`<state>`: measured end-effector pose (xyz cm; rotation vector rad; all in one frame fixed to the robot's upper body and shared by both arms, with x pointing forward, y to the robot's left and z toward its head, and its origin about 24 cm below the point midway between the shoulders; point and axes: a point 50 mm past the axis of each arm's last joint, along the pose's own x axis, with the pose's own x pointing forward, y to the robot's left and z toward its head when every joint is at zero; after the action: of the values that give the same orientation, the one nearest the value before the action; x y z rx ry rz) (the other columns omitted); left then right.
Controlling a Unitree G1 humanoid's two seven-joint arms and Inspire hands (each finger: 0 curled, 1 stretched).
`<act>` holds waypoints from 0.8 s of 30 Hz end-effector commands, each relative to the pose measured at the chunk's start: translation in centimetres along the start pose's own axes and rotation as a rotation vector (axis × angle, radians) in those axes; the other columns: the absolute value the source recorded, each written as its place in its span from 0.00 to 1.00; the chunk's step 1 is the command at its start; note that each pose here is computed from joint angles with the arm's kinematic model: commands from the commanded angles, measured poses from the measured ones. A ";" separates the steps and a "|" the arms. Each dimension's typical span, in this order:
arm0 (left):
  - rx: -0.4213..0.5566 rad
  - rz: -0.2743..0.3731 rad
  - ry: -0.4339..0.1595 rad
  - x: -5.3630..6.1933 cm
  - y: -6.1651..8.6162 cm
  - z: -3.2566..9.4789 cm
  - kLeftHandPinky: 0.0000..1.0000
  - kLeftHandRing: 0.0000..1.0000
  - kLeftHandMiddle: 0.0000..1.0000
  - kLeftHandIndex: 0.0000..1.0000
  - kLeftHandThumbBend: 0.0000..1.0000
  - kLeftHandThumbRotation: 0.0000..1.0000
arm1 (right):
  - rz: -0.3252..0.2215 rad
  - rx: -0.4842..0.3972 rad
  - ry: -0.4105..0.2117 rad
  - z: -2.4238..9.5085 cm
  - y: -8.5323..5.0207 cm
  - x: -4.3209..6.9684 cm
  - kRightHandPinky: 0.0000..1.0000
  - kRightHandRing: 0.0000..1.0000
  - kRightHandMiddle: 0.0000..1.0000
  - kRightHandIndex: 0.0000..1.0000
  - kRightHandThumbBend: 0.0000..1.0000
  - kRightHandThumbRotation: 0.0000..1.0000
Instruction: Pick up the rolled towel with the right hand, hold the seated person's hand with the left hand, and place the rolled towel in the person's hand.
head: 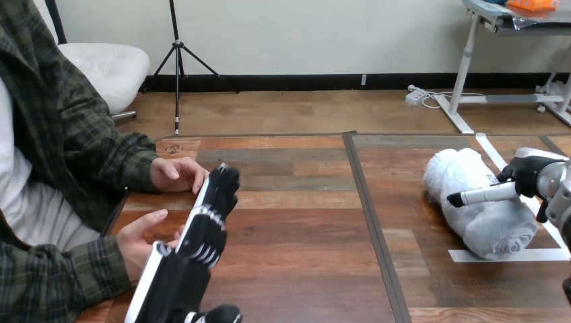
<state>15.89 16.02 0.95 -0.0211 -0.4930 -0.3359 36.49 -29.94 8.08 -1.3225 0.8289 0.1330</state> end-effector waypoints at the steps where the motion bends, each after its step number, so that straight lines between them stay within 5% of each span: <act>1: 0.030 0.008 -0.071 0.7 0.5 1.1 1.00 1.00 1.00 1.00 1.00 0.76 | -0.087 -0.023 -0.022 1.7 -2.3 -0.7 0.54 0.85 0.90 0.85 0.98 0.76; 8: 0.039 0.011 -0.064 0.4 0.6 1.4 1.00 1.00 1.00 1.00 1.00 0.77 | -0.093 0.033 -0.007 2.1 -1.9 -0.6 0.38 0.65 0.76 0.83 0.98 0.71; 11: 0.037 0.011 -0.065 0.3 0.7 1.4 1.00 1.00 1.00 1.00 1.00 0.78 | -0.109 0.116 -0.011 2.1 -1.5 -0.5 0.30 0.50 0.65 0.82 0.96 0.63; 15: 0.038 0.008 -0.072 0.4 0.7 1.4 1.00 1.00 1.00 1.00 1.00 0.78 | -0.112 0.235 -0.023 2.2 -1.1 -0.4 0.26 0.41 0.58 0.83 0.93 0.46; 17: 0.041 0.006 -0.078 0.5 0.6 1.4 1.00 1.00 1.00 1.00 1.00 0.79 | -0.115 0.235 -0.026 2.5 -0.8 -0.3 0.26 0.39 0.54 0.80 0.91 0.34; 24: 0.032 0.001 -0.083 0.7 0.5 1.5 1.00 1.00 1.00 1.00 1.00 0.78 | -0.106 0.167 -0.043 2.8 0.1 -0.1 0.23 0.32 0.46 0.71 0.86 0.18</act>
<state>14.68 16.60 0.77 -0.0097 -0.4675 -0.3184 36.74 -28.98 7.54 -1.1881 0.7830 -0.0224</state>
